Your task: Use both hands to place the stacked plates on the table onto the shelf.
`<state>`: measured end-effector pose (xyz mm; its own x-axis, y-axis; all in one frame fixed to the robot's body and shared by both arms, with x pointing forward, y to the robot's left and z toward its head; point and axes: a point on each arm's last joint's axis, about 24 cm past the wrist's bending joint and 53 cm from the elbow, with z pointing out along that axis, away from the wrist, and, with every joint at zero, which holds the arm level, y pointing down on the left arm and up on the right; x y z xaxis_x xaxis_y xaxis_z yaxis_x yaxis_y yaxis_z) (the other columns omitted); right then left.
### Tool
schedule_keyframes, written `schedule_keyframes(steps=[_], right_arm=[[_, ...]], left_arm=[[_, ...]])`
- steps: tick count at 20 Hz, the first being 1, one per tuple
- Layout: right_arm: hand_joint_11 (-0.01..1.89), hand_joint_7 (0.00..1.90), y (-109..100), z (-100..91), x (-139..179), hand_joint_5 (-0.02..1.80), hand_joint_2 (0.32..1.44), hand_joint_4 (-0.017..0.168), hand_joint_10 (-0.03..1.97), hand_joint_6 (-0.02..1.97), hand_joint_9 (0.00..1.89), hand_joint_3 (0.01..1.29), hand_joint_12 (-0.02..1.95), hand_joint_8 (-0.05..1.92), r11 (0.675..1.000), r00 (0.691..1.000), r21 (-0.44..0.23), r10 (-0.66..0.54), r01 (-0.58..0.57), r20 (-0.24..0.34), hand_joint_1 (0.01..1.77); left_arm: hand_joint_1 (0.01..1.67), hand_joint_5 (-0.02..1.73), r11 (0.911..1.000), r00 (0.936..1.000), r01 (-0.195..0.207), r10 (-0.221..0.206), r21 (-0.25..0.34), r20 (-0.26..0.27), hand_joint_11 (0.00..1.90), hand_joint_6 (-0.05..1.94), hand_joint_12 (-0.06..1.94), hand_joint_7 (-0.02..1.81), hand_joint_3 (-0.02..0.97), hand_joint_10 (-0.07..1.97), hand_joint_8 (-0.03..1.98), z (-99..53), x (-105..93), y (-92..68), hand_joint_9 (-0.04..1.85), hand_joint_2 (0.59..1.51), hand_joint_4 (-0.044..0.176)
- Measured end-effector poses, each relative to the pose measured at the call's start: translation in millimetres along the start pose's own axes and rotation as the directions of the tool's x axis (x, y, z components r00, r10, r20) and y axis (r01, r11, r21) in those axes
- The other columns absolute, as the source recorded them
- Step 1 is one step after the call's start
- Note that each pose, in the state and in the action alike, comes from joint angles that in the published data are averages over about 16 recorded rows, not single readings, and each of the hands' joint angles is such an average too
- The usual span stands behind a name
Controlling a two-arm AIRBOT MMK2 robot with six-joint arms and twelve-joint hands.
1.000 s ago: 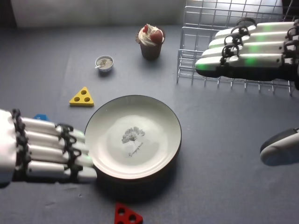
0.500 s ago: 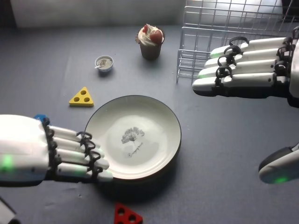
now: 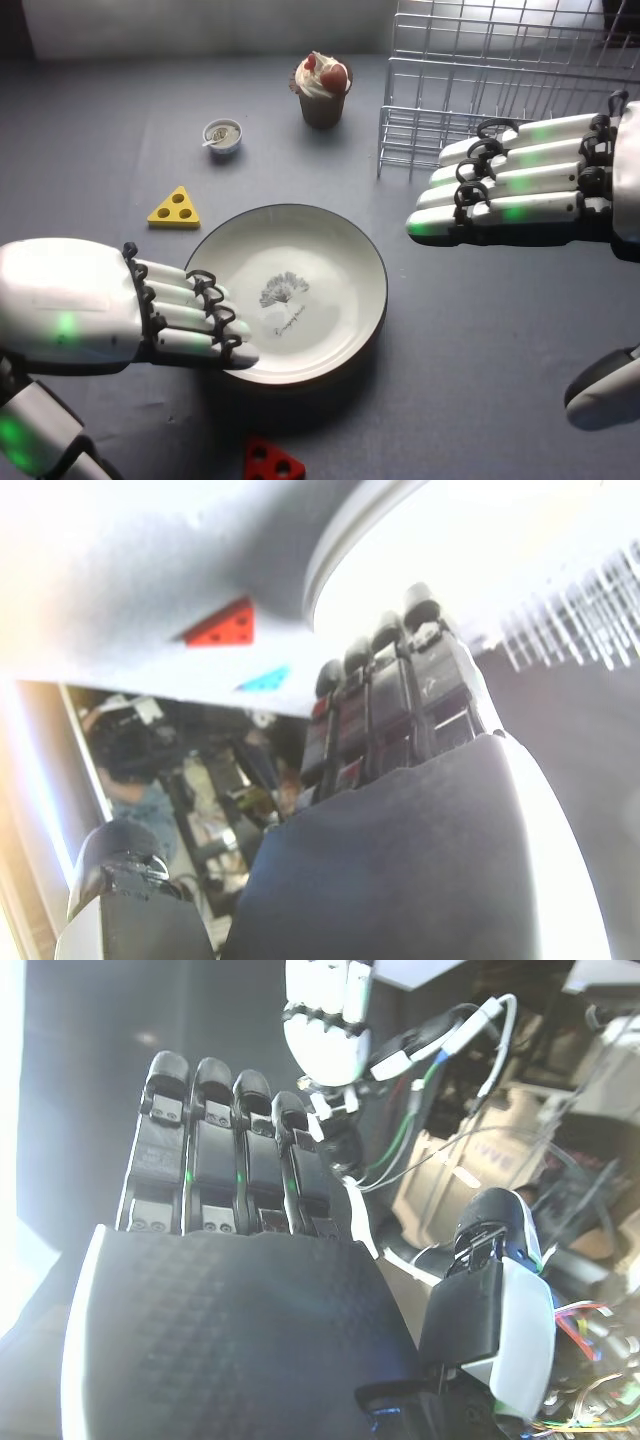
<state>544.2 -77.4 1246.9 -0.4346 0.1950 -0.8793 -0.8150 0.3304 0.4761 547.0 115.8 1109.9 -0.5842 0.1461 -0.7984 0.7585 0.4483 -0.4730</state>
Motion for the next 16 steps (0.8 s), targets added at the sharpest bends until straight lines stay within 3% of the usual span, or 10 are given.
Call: schedule_keyframes(steps=[16], right_arm=[[0.18,0.21,-23.7,6.7,3.8,0.15,0.96,-0.004,0.0,0.01,0.21,0.02,0.03,0.0,1.0,0.999,0.008,-0.027,0.027,-0.035,0.02]], left_arm=[[0.1,0.1,0.9993,0.9998,0.016,-0.016,-0.034,-0.007,0.14,0.0,0.05,0.14,0.003,0.0,0.02,14.0,5.0,27.2,0.14,0.895,-0.002]])
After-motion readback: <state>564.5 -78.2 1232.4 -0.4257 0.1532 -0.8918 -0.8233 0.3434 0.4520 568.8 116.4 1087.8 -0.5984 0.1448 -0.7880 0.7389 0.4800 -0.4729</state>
